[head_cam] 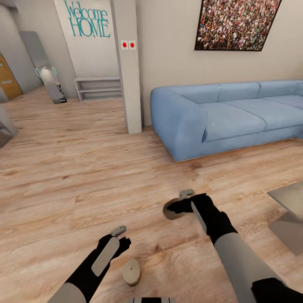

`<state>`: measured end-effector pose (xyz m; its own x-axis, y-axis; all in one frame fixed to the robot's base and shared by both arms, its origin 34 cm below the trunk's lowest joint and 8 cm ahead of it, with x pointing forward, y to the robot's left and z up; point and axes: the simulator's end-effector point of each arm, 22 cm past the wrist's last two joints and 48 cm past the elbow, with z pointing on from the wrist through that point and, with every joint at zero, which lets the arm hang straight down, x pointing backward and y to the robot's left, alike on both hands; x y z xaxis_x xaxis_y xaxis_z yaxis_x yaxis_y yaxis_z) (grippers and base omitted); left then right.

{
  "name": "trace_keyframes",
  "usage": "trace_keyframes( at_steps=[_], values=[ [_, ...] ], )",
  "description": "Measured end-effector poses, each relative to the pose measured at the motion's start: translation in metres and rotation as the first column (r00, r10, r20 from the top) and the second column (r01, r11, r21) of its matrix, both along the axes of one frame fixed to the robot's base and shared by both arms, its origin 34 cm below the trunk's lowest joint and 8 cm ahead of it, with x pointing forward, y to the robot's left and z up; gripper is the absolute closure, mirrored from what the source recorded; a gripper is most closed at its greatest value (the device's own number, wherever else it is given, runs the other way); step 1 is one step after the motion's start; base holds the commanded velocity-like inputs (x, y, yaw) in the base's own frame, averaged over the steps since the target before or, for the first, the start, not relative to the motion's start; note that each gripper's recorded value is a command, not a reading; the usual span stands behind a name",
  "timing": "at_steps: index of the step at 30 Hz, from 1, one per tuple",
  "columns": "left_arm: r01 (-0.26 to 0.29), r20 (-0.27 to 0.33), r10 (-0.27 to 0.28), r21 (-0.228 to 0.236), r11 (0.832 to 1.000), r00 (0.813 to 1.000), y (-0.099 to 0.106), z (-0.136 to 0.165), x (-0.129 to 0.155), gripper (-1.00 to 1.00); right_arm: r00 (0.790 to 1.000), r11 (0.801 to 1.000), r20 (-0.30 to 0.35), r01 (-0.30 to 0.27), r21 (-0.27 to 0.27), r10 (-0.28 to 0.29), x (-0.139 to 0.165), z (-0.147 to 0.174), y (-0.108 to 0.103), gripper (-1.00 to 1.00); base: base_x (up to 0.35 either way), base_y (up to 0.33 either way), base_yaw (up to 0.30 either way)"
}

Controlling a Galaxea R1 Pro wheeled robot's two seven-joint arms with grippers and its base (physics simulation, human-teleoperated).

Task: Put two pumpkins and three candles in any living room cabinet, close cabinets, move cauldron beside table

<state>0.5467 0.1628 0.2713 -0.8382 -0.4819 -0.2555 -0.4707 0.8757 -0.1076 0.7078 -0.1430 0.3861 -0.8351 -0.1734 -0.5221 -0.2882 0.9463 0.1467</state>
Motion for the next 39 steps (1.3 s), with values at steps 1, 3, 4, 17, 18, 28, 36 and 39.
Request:
trace_keyframes(
  at_steps=[1,3,4,17,18,28,36,39],
  values=[
    [0.008,-0.003,-0.008,0.007,1.000,1.000,-0.001,0.000,-0.001,-1.00,1.000,0.996,-0.021,0.001,0.084,0.001,-0.001,0.011,0.008,1.00,0.000,0.000,-0.221],
    [0.011,-0.008,-0.011,0.022,1.000,1.000,0.000,0.000,-0.003,-1.00,0.999,0.985,-0.039,0.016,0.169,-0.009,-0.002,0.024,0.011,1.00,0.000,0.000,-0.220],
    [0.010,-0.012,-0.010,0.031,0.999,1.000,0.002,0.001,-0.004,-1.00,0.999,0.979,-0.042,0.026,0.204,-0.017,-0.001,0.029,0.011,1.00,0.000,0.000,-0.220],
    [0.096,-0.014,-0.095,0.214,0.972,0.995,0.008,0.012,-0.005,-1.00,0.998,0.952,-0.042,0.061,0.299,-0.051,0.003,0.049,0.012,1.00,0.000,0.000,-0.186],
    [0.103,-0.049,-0.094,0.230,0.968,0.994,0.014,0.001,-0.017,-1.00,0.998,0.952,-0.042,0.060,0.299,-0.049,0.003,0.050,0.013,1.00,0.000,0.000,-0.014],
    [0.007,-0.017,-0.003,0.225,0.974,1.000,0.028,-0.039,-0.042,-1.00,0.998,0.953,-0.044,0.060,0.298,-0.049,0.002,0.048,0.013,1.00,0.000,0.000,-0.001],
    [0.020,0.016,-0.023,0.170,0.985,1.000,0.018,-0.048,-0.041,-1.00,0.998,0.953,-0.045,0.060,0.298,-0.049,0.002,0.048,0.013,1.00,0.000,0.000,0.000],
    [0.021,0.012,-0.024,0.168,0.986,1.000,0.017,-0.050,-0.042,-1.00,0.998,0.953,-0.050,0.062,0.298,-0.049,0.002,0.045,0.013,1.00,0.000,0.000,0.000]
  ],
)
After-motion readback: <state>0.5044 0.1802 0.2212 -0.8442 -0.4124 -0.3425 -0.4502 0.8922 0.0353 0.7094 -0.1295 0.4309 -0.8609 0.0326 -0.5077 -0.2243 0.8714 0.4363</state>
